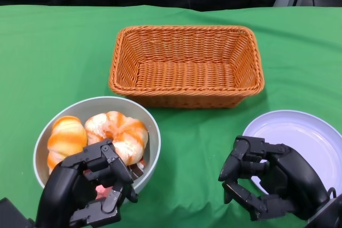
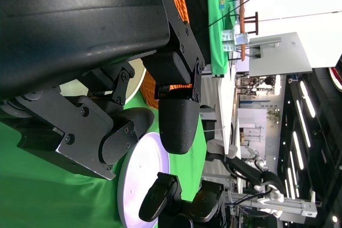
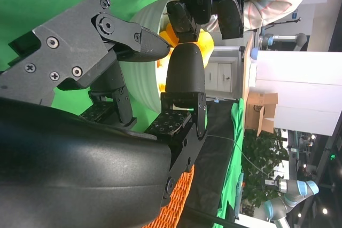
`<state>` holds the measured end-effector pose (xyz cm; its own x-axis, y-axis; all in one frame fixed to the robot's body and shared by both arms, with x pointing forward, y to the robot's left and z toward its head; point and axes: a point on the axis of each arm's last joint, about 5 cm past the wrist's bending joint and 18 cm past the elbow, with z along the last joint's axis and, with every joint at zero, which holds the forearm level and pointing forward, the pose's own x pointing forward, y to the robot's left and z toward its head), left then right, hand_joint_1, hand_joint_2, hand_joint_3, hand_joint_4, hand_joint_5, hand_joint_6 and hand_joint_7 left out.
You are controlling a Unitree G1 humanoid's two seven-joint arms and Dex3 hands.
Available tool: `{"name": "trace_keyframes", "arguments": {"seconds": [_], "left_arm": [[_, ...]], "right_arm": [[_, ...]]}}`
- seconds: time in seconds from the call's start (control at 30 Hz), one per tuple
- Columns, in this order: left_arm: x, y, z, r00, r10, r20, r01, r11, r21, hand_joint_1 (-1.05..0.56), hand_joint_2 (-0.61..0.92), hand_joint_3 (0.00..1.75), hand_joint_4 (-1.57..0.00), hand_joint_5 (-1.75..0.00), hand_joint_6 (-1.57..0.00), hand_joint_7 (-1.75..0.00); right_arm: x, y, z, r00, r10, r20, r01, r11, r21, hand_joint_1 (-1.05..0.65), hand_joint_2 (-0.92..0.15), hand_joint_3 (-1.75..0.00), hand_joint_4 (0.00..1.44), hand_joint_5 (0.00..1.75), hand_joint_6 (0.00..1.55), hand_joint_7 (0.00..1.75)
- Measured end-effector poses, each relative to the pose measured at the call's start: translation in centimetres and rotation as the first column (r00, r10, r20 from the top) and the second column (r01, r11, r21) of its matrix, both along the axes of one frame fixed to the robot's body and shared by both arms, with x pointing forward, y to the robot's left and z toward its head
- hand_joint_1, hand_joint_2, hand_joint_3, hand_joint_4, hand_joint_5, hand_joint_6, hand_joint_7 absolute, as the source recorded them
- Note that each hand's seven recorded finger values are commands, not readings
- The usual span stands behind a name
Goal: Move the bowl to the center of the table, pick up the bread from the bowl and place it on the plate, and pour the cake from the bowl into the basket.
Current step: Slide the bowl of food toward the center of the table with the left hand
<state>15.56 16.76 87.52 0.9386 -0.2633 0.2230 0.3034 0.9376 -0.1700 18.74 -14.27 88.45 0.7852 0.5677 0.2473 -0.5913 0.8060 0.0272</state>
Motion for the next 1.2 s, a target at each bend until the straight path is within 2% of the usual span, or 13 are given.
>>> {"name": "trace_keyframes", "arguments": {"seconds": [1.03, 1.2], "left_arm": [[-0.06, 0.0, 0.08, 1.0, 0.004, 0.004, -0.004, 1.0, 0.004, 0.0, 0.52, 1.14, -0.83, -1.51, -0.83, -1.41], [-0.08, 0.08, 0.13, 1.0, 0.01, 0.016, -0.011, 1.0, 0.003, -0.03, 0.56, 1.05, -0.82, -1.5, -0.84, -1.39]], "right_arm": [[-0.06, -0.03, -0.12, 1.0, 0.004, -0.001, -0.004, 1.0, -0.002, -0.17, -0.55, -0.87, 0.73, 1.53, 0.7, 1.21], [-0.06, -0.02, -0.14, 1.0, 0.003, -0.002, -0.003, 1.0, -0.002, -0.17, -0.54, -0.88, 0.73, 1.53, 0.71, 1.22]]}}
